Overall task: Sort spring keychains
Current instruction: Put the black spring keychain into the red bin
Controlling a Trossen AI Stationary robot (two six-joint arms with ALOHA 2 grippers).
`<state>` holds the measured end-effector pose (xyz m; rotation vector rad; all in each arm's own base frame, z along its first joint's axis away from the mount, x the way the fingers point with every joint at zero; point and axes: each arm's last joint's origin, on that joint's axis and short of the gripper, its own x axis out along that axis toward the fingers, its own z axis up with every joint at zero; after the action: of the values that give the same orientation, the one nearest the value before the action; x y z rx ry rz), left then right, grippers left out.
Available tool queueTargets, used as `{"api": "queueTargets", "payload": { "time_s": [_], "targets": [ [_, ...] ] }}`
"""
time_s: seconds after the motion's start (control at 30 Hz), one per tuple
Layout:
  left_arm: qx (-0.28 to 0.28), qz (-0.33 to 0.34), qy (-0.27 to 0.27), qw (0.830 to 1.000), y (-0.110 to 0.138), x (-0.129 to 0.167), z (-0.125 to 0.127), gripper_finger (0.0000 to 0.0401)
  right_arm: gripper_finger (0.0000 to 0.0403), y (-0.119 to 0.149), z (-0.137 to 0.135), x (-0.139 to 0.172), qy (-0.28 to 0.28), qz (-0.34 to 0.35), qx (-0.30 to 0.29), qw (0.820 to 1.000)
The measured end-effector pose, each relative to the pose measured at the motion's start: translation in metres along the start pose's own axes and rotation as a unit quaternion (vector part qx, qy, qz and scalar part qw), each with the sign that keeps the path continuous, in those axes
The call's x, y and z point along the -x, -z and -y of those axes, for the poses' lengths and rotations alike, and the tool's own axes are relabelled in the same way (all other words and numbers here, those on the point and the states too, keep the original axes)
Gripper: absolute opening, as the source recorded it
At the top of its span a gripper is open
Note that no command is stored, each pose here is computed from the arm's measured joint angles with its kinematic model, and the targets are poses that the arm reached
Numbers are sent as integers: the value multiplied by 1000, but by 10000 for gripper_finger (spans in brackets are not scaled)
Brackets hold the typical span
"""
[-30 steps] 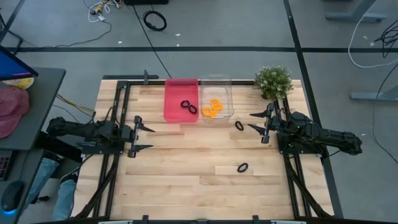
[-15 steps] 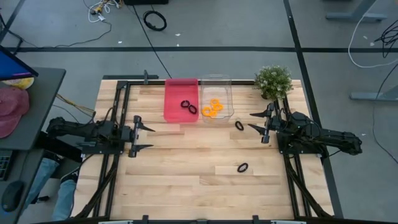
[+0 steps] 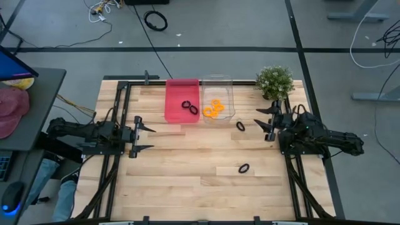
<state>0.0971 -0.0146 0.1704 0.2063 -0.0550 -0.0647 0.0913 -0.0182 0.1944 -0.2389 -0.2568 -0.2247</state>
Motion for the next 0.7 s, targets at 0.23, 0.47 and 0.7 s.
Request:
{"api": "queueTargets", "payload": {
  "time_s": [0.23, 0.47, 0.7],
  "targets": [
    [0, 1, 0, 1000, 0, 0, 0, 298, 221, -10, 1, 1, -16, 52, -157, 986],
    [0, 1, 1, 1000, 0, 0, 0, 298, 221, -14, 2, 1, -25, 72, -256, 964],
    [1, 1, 1, 1000, 0, 0, 0, 298, 221, -12, 1, 1, -28, 60, -304, 950]
  ]
}}
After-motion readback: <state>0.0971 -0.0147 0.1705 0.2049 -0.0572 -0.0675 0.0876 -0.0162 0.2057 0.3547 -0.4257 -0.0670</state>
